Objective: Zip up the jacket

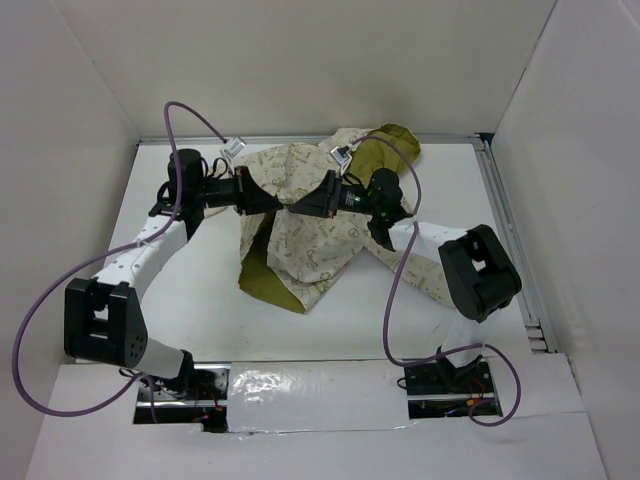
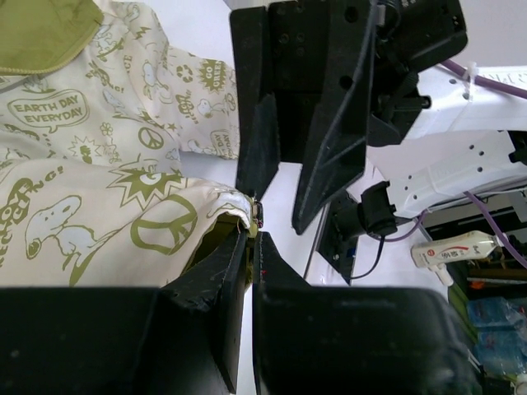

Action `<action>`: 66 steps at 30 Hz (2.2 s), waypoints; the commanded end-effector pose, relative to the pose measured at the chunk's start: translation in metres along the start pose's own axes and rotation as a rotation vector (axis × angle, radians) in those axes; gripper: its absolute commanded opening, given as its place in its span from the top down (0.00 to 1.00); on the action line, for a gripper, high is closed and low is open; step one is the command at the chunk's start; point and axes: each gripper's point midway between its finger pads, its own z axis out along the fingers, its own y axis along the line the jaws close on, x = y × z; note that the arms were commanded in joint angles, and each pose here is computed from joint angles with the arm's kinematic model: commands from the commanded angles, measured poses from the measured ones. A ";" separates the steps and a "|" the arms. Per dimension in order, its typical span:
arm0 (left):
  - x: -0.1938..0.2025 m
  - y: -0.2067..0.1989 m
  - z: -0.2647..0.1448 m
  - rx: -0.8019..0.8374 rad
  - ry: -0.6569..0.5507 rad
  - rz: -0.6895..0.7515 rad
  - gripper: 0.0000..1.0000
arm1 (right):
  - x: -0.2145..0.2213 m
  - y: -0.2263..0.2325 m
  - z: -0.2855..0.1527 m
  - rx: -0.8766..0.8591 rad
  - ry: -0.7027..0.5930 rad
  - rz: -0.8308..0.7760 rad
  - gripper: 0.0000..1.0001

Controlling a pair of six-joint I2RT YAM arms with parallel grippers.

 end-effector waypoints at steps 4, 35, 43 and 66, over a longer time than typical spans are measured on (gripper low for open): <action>-0.007 -0.007 -0.002 -0.015 -0.034 0.057 1.00 | 0.000 0.024 0.007 -0.057 0.021 -0.073 0.60; -0.001 -0.019 -0.005 -0.021 -0.007 0.115 1.00 | -0.001 0.026 0.015 -0.002 0.053 -0.166 1.00; -0.006 -0.030 -0.012 -0.063 -0.031 0.130 1.00 | -0.008 -0.018 0.002 0.255 -0.051 -0.179 1.00; 0.018 -0.037 -0.060 -0.369 -0.196 -0.072 1.00 | -0.124 -0.183 -0.080 0.950 -0.200 -0.157 1.00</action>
